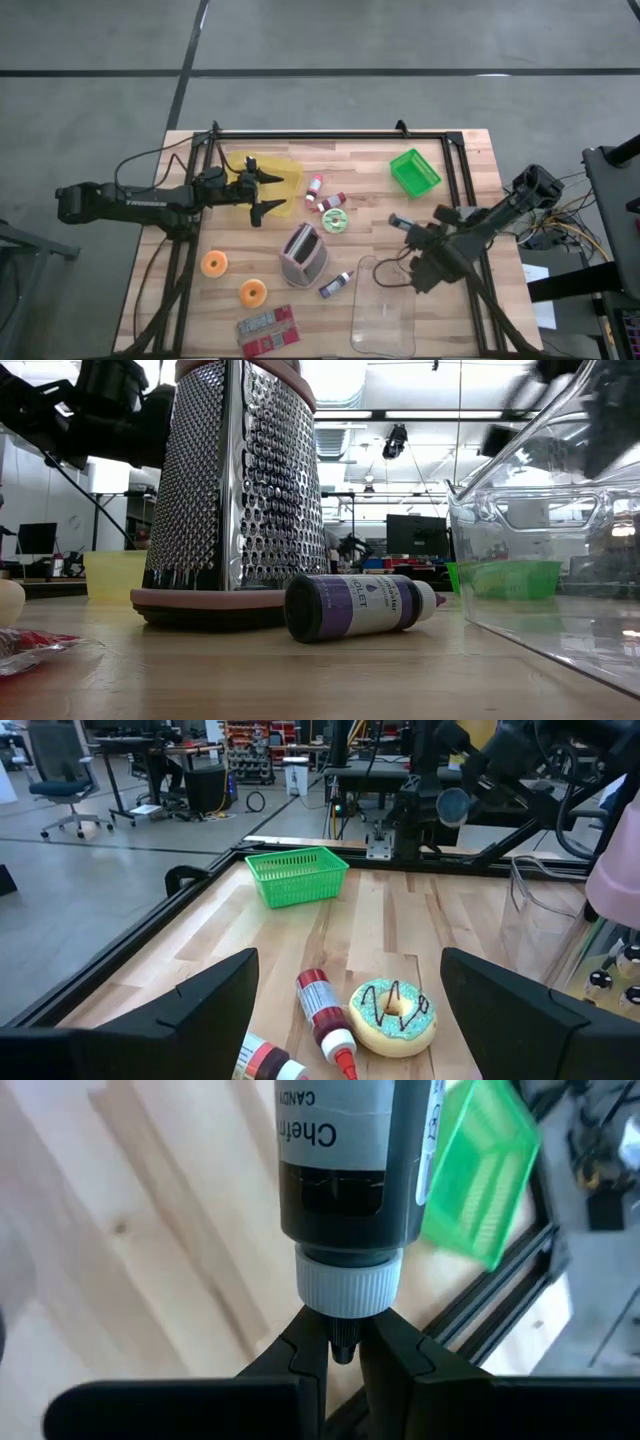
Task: Pick & Place Food Item
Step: Put the black food coloring into the yellow bin
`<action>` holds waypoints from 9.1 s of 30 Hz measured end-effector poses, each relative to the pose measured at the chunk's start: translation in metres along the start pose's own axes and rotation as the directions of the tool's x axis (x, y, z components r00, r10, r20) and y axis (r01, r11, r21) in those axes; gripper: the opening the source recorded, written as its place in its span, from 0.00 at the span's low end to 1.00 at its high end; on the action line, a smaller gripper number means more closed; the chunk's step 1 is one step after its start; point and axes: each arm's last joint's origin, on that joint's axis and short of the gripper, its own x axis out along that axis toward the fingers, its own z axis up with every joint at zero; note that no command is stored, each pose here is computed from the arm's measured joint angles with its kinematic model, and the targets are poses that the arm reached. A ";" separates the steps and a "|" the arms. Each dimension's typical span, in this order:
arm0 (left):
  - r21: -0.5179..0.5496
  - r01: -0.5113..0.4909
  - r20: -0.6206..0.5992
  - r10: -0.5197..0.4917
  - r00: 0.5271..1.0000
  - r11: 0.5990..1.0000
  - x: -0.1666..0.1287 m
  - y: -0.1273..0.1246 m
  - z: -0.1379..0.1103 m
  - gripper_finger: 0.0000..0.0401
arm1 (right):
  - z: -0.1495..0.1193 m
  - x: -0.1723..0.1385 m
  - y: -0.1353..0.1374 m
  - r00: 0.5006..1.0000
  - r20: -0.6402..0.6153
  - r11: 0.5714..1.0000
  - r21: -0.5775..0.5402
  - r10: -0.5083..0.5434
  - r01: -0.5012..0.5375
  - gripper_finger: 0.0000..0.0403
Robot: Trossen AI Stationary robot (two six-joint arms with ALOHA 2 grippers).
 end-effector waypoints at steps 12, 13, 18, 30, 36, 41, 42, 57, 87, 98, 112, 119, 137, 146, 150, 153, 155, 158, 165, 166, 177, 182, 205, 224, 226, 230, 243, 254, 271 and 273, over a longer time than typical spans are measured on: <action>0.016 -0.004 0.123 0.002 0.992 1.000 -0.001 0.000 0.012 0.78 | 0.070 -0.016 -0.037 0.975 0.214 0.992 -0.097 -0.061 0.083 0.07; 0.020 -0.005 0.153 0.002 0.988 1.000 -0.001 0.000 0.015 0.78 | 0.075 -0.018 -0.039 0.969 0.239 0.991 -0.095 -0.066 0.091 0.07; 0.030 0.012 0.315 -0.021 0.949 0.999 -0.005 -0.001 0.031 0.78 | 0.102 -0.020 -0.046 0.932 0.355 0.990 -0.087 -0.070 0.108 0.07; 0.021 0.051 0.357 -0.055 0.932 0.998 0.002 0.000 0.067 0.78 | 0.159 -0.003 -0.062 0.865 0.502 0.988 -0.123 -0.019 0.093 0.07; 0.064 0.037 0.307 -0.055 0.950 0.997 0.009 0.002 0.093 0.78 | 0.176 0.005 -0.068 0.844 0.536 0.986 -0.139 0.002 0.087 0.07; 0.066 0.027 0.256 -0.043 0.966 0.997 0.011 0.004 0.108 0.78 | 0.184 0.013 -0.067 0.858 0.512 0.979 -0.189 0.026 0.083 0.07; 0.062 0.022 0.244 -0.036 0.969 0.998 0.011 0.005 0.112 0.78 | 0.185 0.015 -0.066 0.861 0.507 0.977 -0.201 0.040 0.072 0.07; -0.021 -0.017 -0.211 0.012 0.977 1.000 0.024 0.023 0.177 0.78 | 0.195 0.043 -0.058 0.904 0.426 0.949 -0.295 0.024 0.114 0.07; -0.001 0.089 -0.772 -0.057 0.633 0.996 0.148 0.065 0.220 0.78 | 0.200 0.044 -0.077 0.917 0.398 0.930 -0.319 -0.043 0.182 0.07; 0.034 0.117 -0.759 -0.051 0.649 0.993 0.148 0.065 0.223 0.78 | 0.202 0.047 -0.080 0.918 0.394 0.937 -0.308 -0.031 0.164 0.07; 0.015 0.143 -0.753 -0.083 0.653 0.990 0.150 0.064 0.220 0.78 | 0.206 0.054 -0.089 0.923 0.385 0.946 -0.290 -0.024 0.146 0.07; 0.011 0.144 -0.754 -0.087 0.651 0.990 0.155 0.065 0.216 0.78 | 0.208 0.054 -0.089 0.916 0.401 0.946 -0.289 -0.022 0.149 0.07; 0.041 0.119 -0.812 -0.036 0.583 0.992 0.172 0.070 0.195 0.78 | 0.213 0.051 -0.089 0.895 0.445 0.944 -0.292 -0.005 0.151 0.07; 0.051 0.121 -0.811 -0.029 0.584 0.991 0.172 0.070 0.196 0.53 | 0.213 0.051 -0.089 0.894 0.447 0.947 -0.287 -0.003 0.147 0.07; 0.060 0.135 -0.817 -0.029 0.575 0.989 0.171 0.070 0.195 0.31 | 0.213 0.051 -0.089 0.893 0.449 0.949 -0.281 -0.002 0.144 0.07; 0.068 0.149 -0.820 -0.029 0.571 0.987 0.171 0.070 0.195 0.31 | 0.214 0.051 -0.089 0.890 0.455 0.952 -0.272 -0.001 0.140 0.07; 0.073 0.153 -0.822 -0.027 0.569 0.985 0.170 0.070 0.195 0.31 | 0.214 0.050 -0.089 0.887 0.463 0.954 -0.265 -0.001 0.140 0.07; 0.079 0.156 -0.828 -0.022 0.560 0.985 0.169 0.070 0.195 0.31 | 0.215 0.050 -0.088 0.885 0.466 0.959 -0.253 0.004 0.129 0.11; 0.142 0.109 -0.845 0.063 0.531 0.984 0.164 0.073 0.195 0.31 | 0.215 0.048 -0.088 0.879 0.477 0.967 -0.226 0.008 0.114 0.23; 0.145 0.107 -0.843 0.066 0.534 0.984 0.163 0.073 0.197 0.31 | 0.215 0.048 -0.088 0.879 0.477 0.968 -0.224 0.012 0.109 0.24; 0.154 0.045 -0.841 0.107 0.531 0.987 0.135 0.073 0.207 0.31 | 0.216 0.046 -0.090 0.871 0.491 0.986 -0.156 0.030 0.054 0.33; 0.176 -0.025 -0.809 0.159 0.567 0.984 0.104 0.070 0.208 0.31 | 0.211 0.039 -0.092 0.857 0.506 0.989 -0.146 0.096 -0.025 0.34; 0.118 -0.088 0.293 0.050 0.955 0.989 -0.030 0.012 0.095 0.31 | 0.222 0.011 -0.088 0.308 0.810 0.859 -0.419 0.500 -0.294 0.33; 0.105 -0.051 0.285 0.019 0.958 0.993 -0.022 0.010 0.030 0.31 | 0.255 0.011 -0.126 0.338 0.788 0.838 -0.382 0.515 -0.389 0.56; 0.111 -0.052 0.266 0.020 0.964 0.992 -0.019 0.011 0.027 0.31 | 0.259 0.010 -0.127 0.379 0.772 0.851 -0.391 0.510 -0.350 0.60; 0.115 -0.050 0.245 0.021 0.969 0.992 -0.015 0.011 0.023 0.31 | 0.271 0.008 -0.127 0.437 0.725 0.845 -0.427 0.533 -0.323 0.65; 0.108 -0.126 0.392 0.074 0.917 0.986 -0.029 0.012 0.005 0.31 | 0.324 0.013 -0.112 0.528 0.561 0.764 -0.543 0.638 -0.348 0.61; 0.070 -0.143 0.377 0.106 0.920 0.987 -0.038 0.012 -0.015 0.31 | 0.339 0.010 -0.113 0.514 0.550 0.744 -0.581 0.658 -0.331 0.62; 0.085 -0.103 0.317 0.071 0.946 0.991 -0.023 0.015 -0.017 0.31 | 0.353 0.033 -0.105 0.514 0.571 0.760 -0.568 0.640 -0.315 0.59; 0.085 -0.098 0.312 0.067 0.948 0.992 -0.020 0.015 -0.016 0.31 | 0.354 0.033 -0.105 0.512 0.570 0.758 -0.570 0.642 -0.316 0.59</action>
